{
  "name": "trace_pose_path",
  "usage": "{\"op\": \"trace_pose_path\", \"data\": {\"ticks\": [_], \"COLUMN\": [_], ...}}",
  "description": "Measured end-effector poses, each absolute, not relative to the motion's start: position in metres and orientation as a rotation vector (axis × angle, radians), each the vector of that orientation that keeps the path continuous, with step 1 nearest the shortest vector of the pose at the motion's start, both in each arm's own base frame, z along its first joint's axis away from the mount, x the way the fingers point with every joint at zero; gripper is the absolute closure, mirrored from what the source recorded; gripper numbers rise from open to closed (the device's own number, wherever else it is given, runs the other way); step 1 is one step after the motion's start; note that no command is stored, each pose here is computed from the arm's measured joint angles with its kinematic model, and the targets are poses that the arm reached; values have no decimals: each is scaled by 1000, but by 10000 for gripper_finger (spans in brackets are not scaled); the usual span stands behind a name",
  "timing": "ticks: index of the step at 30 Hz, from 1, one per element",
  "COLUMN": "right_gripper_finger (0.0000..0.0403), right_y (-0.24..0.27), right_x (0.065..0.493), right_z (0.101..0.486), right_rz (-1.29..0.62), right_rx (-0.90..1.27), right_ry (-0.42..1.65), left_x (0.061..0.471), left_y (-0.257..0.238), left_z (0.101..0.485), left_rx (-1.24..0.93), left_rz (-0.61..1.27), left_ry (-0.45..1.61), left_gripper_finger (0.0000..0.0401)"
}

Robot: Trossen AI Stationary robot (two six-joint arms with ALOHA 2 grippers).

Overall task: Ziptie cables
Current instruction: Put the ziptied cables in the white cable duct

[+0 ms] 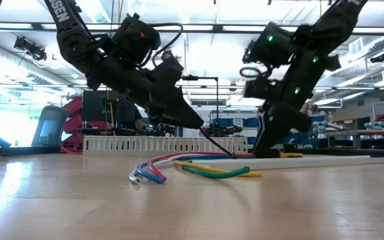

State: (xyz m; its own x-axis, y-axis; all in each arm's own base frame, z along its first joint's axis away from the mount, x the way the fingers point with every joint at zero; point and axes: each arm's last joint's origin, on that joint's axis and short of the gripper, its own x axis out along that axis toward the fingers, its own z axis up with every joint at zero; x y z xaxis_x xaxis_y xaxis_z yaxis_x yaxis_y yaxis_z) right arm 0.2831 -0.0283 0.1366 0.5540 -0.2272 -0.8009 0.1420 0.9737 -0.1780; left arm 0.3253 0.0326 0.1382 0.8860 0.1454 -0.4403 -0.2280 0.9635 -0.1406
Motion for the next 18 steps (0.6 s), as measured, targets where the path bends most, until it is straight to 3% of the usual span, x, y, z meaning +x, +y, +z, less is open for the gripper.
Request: {"op": "trace_pose_path", "data": {"ticks": [10,15,18], "right_gripper_finger": [318,381,389], "right_y": [-52,-56,-56], "right_x": [287,286,284], "right_z": [110,111,117], "right_rz": [-182,-185,-182], "right_rx": [12,49,41], "right_ry": [1025,1016,1003], "left_x": [326,326,326], "left_y": [33,33,33], "left_z": [139,140,140], "left_rx": [-192,-196,-198], "left_rz": [196,196,196], "left_ry": [432,424,424], "left_gripper_finger": [256,256,256]}}
